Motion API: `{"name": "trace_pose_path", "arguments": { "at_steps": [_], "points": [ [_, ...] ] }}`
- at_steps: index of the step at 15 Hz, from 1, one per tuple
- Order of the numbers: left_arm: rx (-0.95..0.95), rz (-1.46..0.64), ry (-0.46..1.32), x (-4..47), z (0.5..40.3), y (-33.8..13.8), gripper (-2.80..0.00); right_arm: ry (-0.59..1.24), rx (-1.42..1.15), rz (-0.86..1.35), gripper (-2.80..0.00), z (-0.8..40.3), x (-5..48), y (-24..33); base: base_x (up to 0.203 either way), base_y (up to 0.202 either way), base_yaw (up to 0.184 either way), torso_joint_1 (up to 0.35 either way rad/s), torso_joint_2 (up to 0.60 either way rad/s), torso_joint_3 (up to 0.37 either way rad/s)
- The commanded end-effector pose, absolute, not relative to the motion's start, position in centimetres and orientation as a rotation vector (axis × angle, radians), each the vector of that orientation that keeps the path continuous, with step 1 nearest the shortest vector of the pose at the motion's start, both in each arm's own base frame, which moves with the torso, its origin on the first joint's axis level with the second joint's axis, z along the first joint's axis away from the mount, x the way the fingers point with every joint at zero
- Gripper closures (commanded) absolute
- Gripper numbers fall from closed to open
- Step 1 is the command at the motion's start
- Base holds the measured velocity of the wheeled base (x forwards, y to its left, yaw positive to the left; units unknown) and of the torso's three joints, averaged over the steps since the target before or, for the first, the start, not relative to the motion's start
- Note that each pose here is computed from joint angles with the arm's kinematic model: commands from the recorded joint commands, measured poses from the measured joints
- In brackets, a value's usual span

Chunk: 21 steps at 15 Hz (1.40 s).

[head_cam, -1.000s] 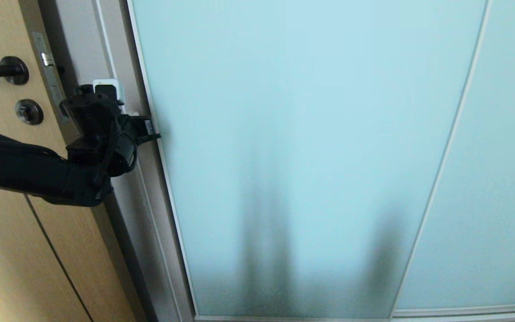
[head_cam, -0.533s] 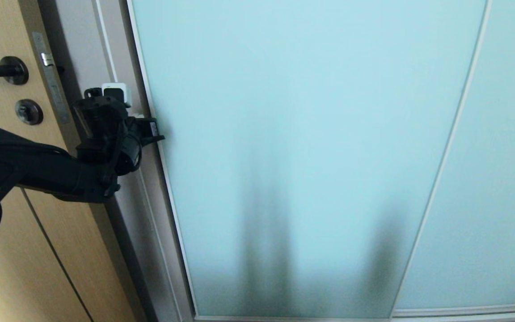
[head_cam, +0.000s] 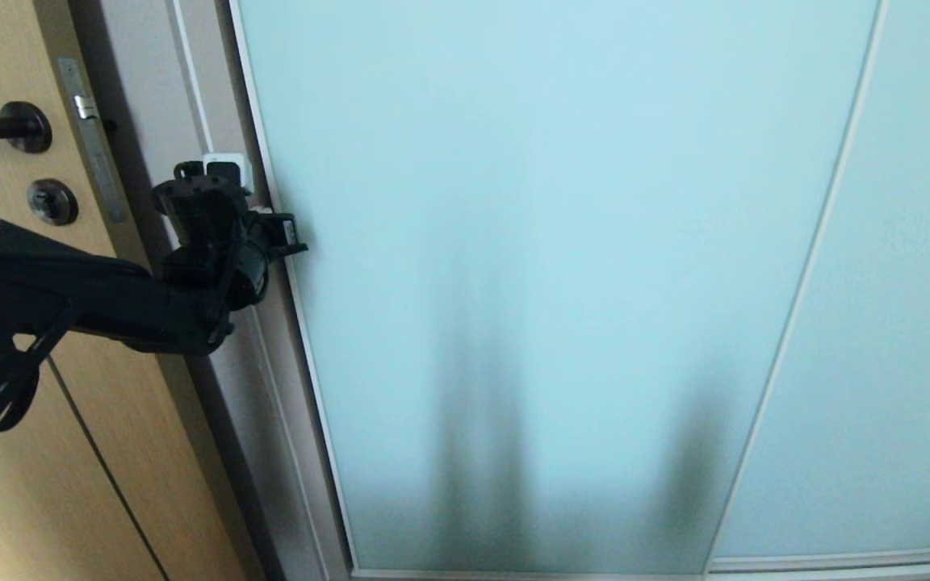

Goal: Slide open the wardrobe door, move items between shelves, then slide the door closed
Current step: Open the door

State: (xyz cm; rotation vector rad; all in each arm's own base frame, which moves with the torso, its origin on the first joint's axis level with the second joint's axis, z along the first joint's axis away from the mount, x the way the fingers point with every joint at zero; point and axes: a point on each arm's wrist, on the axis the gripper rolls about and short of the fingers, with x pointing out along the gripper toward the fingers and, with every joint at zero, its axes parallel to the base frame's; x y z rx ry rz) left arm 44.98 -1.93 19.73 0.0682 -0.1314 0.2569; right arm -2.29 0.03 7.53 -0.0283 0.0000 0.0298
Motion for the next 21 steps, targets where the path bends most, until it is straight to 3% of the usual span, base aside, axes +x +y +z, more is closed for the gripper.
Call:
{"name": "trace_pose_path", "arguments": {
  "at_steps": [1, 10, 21],
  "points": [
    [0.069, 0.256, -0.126, 45.5, 19.1, -2.0, 0.00, -0.001, -0.029, 0.031, 0.00, 7.5, -2.3, 0.0, 0.000, 0.000, 0.000, 0.000, 0.00, 0.000],
    [0.074, 0.253, -0.116, 46.5, 18.0, -2.1, 0.00, 0.000, -0.029, 0.031, 0.00, 7.5, -2.3, 0.0, 0.000, 0.000, 0.000, 0.000, 0.00, 0.000],
    [0.088, 0.164, -0.098, 47.3, 16.2, -6.5, 0.00, -0.002, -0.029, 0.031, 0.00, 7.5, -2.3, 0.0, 0.000, 0.000, 0.000, 0.000, 0.00, 0.000]
  ]
}}
